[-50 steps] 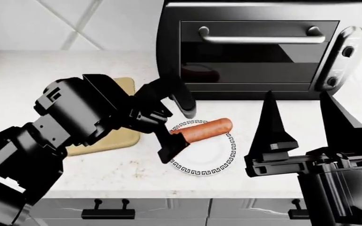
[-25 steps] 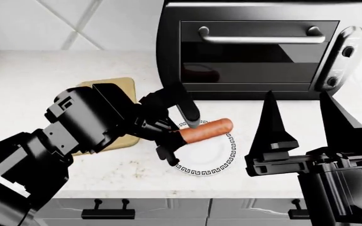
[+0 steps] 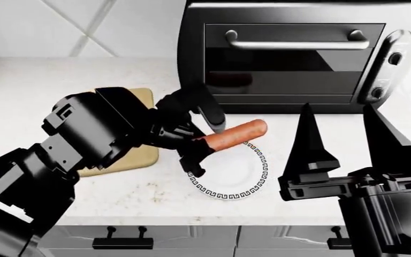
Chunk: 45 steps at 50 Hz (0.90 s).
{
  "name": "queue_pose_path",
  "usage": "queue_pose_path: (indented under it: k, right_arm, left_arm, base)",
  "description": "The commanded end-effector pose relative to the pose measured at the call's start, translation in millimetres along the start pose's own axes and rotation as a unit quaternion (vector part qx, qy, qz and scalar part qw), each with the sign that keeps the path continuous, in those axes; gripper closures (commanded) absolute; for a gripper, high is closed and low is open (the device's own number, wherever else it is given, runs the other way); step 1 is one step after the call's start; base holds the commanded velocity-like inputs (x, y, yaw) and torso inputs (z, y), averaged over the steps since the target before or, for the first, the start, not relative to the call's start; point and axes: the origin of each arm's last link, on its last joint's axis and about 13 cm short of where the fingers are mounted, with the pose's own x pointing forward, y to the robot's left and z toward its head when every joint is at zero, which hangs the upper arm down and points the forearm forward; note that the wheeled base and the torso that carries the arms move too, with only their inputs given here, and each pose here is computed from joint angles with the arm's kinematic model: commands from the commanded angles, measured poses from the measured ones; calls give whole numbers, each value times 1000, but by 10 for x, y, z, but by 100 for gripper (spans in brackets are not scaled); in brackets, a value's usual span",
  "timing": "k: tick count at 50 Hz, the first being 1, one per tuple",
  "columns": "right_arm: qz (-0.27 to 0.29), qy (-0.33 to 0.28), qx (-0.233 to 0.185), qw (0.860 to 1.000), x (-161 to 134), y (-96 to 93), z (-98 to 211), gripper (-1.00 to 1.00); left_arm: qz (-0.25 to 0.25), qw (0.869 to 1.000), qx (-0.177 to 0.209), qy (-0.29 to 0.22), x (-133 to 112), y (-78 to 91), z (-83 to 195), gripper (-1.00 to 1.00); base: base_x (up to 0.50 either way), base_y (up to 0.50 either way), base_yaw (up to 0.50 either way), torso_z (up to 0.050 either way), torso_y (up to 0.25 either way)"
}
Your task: Pick the sausage from the plate and place it on the cutting board. Then pick the condiment bottle from the cabinet and place it next to the cutting board.
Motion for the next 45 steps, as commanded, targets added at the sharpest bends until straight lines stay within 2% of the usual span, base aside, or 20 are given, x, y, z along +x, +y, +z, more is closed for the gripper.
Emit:
queue_pose_path:
  k: [1,11,21,28,34,45]
  right_arm:
    - [-3,-2,0,1000,-9,-1,13,-100]
    - [-5,-2,-2,1000,-10,2,13,-100]
    - [-13,-5,-2,1000,-14,-11,30,-100]
    - [-20,-12,3,1000,-36,-45,62,-100]
    - [-20,-12,3,1000,-34,-48,54,-100]
    - [-18,-9,1,1000,-25,-38,38,-100]
  left_arm:
    - [19,999,5,-25,-171,19,14,100]
    - [58,998,29,-10,-511,23,-102,100]
    - [110,994,12,-9,-829,100,-243,100]
    - [159,987,-19,-11,-933,223,-290,100]
    - [208,977,-29,22,-962,314,-409,100]
    - [241,968,-64,40,-1032,410,-524,100]
  base:
    - [0,0,0,0,0]
    - [0,0,0,0,2]
    - [0,0,0,0,0]
    - [0,0,0,0,0]
    - [0,0,0,0,0]
    - [0,0,0,0,0]
